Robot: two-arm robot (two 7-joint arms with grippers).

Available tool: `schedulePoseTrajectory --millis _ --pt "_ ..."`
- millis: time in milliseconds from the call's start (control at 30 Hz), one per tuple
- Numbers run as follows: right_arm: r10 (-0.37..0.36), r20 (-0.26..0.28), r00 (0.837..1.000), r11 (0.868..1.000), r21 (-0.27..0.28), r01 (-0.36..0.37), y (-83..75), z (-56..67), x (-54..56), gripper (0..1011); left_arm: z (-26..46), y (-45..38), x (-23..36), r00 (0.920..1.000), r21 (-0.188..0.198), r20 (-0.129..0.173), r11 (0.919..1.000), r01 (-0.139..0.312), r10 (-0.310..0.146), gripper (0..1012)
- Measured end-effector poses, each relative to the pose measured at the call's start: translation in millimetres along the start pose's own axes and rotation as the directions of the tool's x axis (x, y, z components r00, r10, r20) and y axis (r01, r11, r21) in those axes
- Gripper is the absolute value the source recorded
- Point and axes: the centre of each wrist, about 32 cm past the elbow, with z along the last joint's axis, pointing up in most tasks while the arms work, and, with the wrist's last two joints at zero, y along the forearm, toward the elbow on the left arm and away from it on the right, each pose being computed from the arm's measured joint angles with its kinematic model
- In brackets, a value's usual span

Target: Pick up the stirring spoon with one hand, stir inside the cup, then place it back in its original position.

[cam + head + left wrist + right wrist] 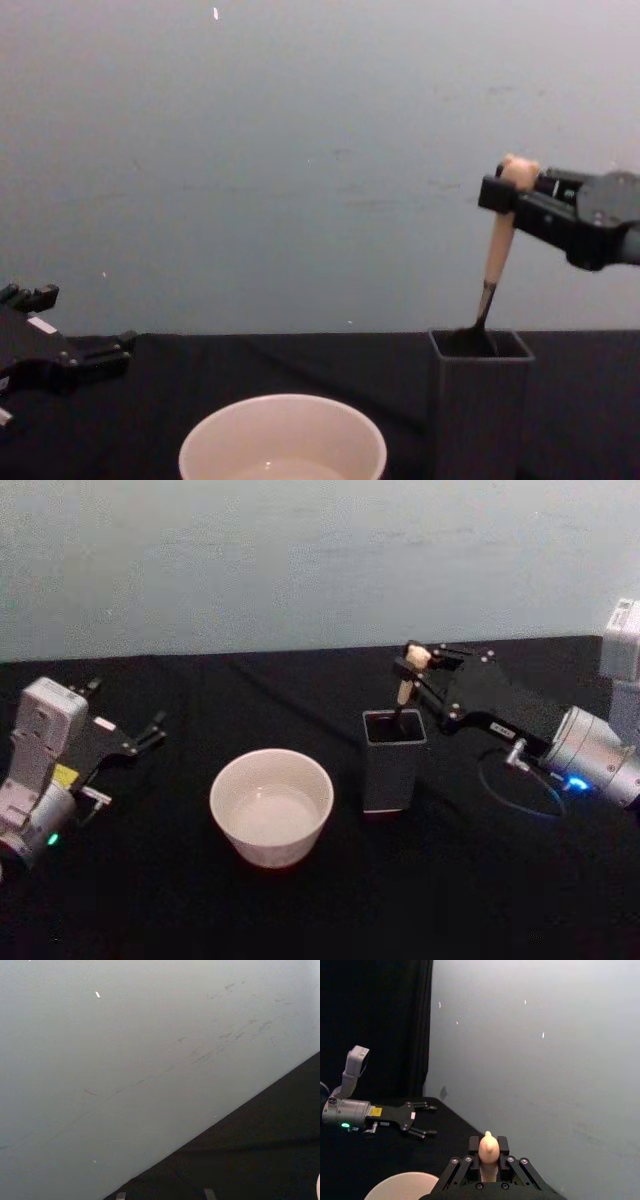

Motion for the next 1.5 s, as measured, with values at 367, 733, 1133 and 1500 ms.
schedulePoseTrajectory --millis 367,733,1133,1500 --pt "-0.094 -0.095 0.991 0.992 -0.089 0.085 1.9 -17.0 -9.8 212 0.0 0.0 0.0 1.0000 0.000 0.000 1.0000 0.000 0.000 1001" --pt "-0.167 -0.146 0.975 0.977 -0.154 0.144 3.6 -33.2 -20.7 212 0.0 0.0 0.0 1.0000 0.000 0.000 1.0000 0.000 0.000 1001" --pt "-0.185 -0.153 0.971 0.970 -0.186 0.156 3.4 -38.4 -24.3 212 0.0 0.0 0.0 1.0000 0.000 0.000 1.0000 0.000 0.000 1001" --pt "-0.184 -0.153 0.971 0.971 -0.185 0.155 3.4 -38.3 -24.2 223 0.0 0.0 0.0 1.0000 0.000 0.000 1.0000 0.000 0.000 1001"
